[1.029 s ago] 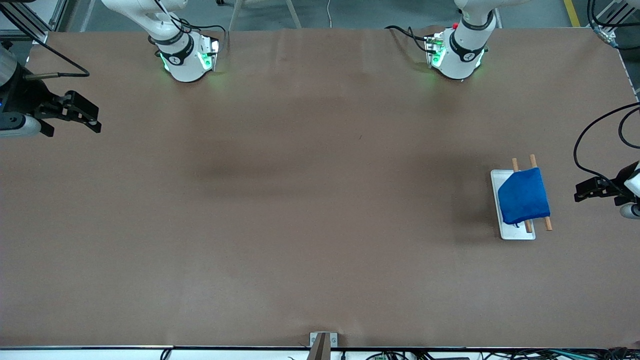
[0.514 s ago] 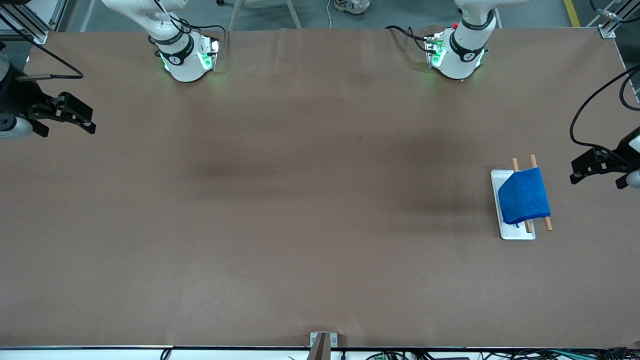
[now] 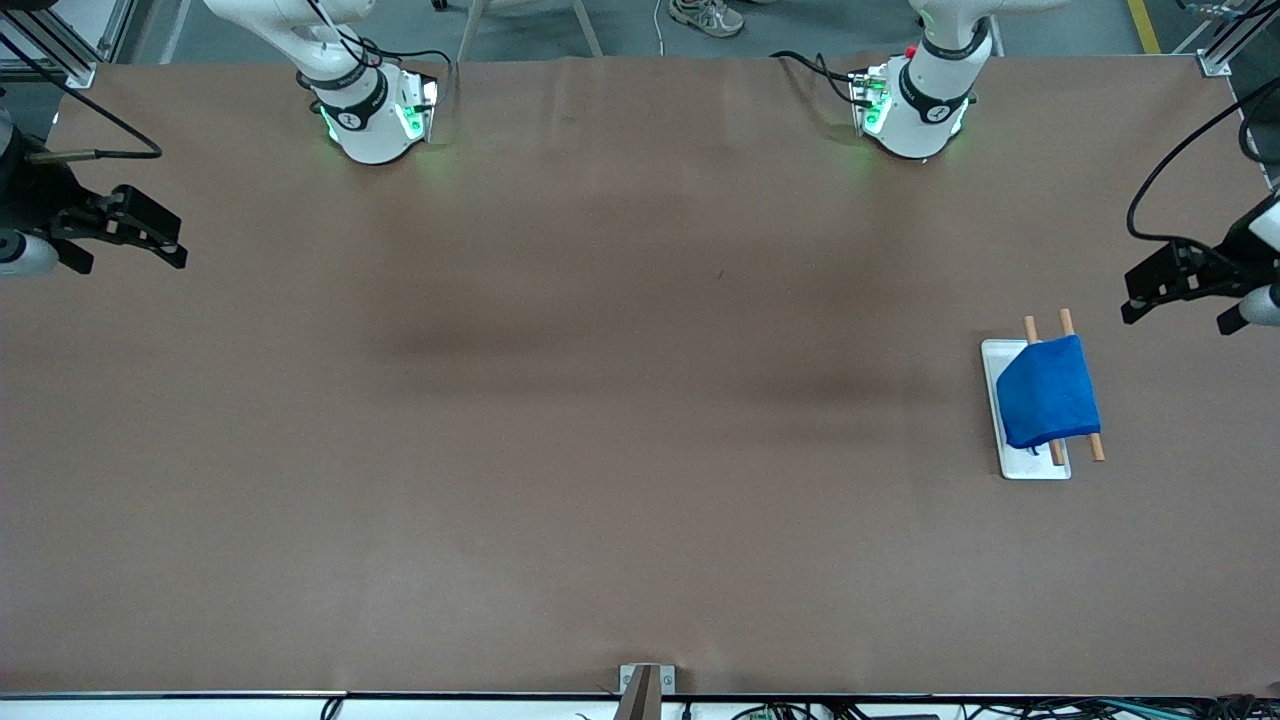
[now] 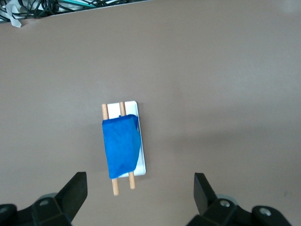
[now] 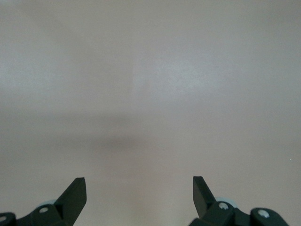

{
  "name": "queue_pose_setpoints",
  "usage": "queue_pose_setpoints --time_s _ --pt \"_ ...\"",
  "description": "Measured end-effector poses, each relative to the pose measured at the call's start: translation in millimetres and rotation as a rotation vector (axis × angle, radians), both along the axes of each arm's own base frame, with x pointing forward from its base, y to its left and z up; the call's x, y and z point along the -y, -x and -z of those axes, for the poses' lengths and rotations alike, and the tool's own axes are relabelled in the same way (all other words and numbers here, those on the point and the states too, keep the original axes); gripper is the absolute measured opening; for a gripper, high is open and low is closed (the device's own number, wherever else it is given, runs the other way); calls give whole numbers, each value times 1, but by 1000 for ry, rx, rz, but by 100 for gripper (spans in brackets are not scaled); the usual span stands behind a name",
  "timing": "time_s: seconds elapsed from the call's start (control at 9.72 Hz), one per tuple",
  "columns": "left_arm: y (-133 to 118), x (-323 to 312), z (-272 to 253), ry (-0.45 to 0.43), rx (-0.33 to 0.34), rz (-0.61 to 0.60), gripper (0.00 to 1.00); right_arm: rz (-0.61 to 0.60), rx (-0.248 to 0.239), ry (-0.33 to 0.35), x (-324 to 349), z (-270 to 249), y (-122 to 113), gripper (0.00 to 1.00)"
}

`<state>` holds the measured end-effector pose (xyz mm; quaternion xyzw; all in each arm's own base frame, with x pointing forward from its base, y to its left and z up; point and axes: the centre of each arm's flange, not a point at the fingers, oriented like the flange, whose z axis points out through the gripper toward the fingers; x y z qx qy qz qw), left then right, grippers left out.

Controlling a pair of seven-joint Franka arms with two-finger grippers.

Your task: Right arm passes towel to left arm to hang

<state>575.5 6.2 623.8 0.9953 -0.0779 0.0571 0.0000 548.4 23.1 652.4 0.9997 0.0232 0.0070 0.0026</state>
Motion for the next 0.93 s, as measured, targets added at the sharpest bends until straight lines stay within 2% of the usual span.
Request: queue_pose_setpoints --time_s 0.41,0.93 --pt "14 13 -11 5 -82 -38 100 7 0 0 4 0 0 100" --pt "15 10 -11 6 -88 -61 100 11 0 0 7 0 0 100"
